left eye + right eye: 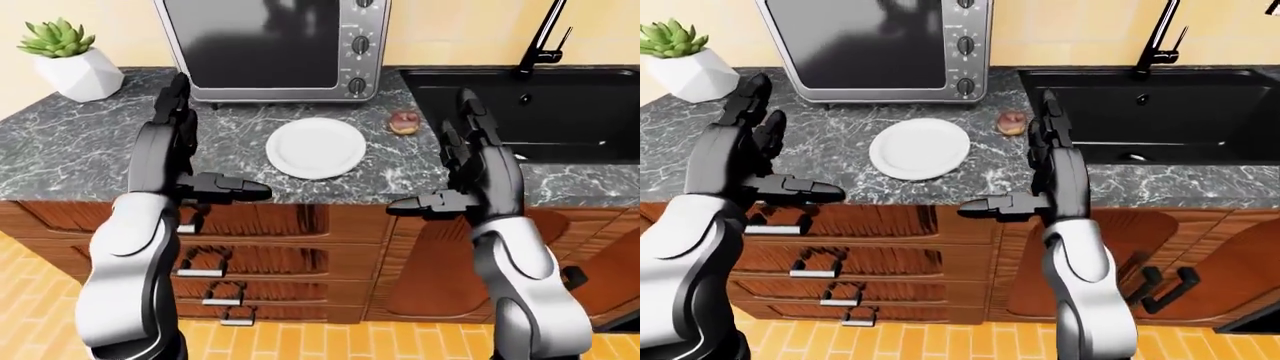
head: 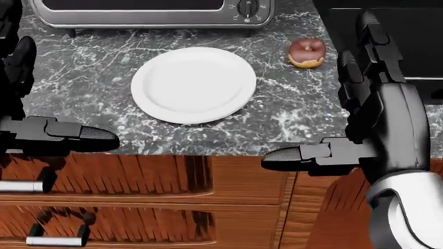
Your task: Place the pastries on the plates.
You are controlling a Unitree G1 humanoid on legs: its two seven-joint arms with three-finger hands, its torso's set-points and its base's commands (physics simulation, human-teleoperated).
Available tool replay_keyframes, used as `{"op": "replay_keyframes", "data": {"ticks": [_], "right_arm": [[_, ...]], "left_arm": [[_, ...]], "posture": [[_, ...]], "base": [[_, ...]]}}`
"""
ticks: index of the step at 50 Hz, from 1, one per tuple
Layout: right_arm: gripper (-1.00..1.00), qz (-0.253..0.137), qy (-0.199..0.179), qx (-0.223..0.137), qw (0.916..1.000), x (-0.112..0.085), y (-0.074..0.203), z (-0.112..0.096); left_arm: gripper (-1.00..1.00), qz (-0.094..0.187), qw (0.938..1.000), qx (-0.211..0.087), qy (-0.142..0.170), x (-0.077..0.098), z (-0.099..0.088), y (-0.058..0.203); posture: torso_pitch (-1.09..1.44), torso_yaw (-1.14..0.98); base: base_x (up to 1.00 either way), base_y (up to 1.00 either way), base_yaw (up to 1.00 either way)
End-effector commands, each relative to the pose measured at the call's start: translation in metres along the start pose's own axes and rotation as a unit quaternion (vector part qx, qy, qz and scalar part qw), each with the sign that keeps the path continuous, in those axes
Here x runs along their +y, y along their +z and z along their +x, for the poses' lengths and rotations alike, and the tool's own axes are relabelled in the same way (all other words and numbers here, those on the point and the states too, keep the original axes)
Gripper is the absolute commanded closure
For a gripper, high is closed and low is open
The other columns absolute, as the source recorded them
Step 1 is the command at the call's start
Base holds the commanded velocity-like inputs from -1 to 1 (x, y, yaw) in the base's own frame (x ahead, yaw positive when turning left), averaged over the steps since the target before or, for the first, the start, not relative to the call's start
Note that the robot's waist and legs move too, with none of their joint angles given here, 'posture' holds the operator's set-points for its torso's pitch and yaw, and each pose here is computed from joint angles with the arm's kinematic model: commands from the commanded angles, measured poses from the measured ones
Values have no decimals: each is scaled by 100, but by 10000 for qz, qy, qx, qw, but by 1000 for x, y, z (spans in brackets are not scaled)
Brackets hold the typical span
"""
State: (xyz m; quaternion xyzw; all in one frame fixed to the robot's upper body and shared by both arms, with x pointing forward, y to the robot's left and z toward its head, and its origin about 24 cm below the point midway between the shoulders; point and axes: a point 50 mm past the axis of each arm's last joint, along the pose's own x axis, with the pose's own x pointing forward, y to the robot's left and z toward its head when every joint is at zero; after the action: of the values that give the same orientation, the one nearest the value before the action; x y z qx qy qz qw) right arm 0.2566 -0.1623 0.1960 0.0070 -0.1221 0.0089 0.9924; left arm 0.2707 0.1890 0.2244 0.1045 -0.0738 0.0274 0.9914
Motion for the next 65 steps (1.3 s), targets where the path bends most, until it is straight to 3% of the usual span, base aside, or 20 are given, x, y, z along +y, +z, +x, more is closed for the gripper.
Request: {"op": "replay_keyframes", "data": {"ticks": [1,27,35,45,53,57,65], "right_arm": [[-100,9,-132,-606,9981,-4,21,-2],[-100,-35,-213,-508,9985,-7,20,0],[-100,-321,-365,-506,9975,-16,31,5],[-100,-926,-416,-389,9941,-29,51,40],[-100,-1301,-550,-60,9900,-40,38,81],[-100,-1618,-664,289,9842,-47,30,103],[-100,-1832,-756,521,9788,-48,11,151]], "left_arm": [[-100,53,9986,-532,-57,-2,-2,18],[-100,99,9984,-558,-58,-2,-1,22],[-100,77,9984,-559,-16,1,-3,21],[-100,74,9982,-590,22,5,-5,24],[-100,82,9982,-589,19,5,-5,24],[-100,78,9982,-597,40,6,-5,25],[-100,59,9982,-599,64,8,-6,25]], "posture": [[0,0],[0,0],[0,0],[0,0],[0,0],[0,0],[0,0]], "base": [[0,0,0],[21,0,0],[0,0,0],[0,0,0],[0,0,0],[0,0,0],[0,0,0]]}}
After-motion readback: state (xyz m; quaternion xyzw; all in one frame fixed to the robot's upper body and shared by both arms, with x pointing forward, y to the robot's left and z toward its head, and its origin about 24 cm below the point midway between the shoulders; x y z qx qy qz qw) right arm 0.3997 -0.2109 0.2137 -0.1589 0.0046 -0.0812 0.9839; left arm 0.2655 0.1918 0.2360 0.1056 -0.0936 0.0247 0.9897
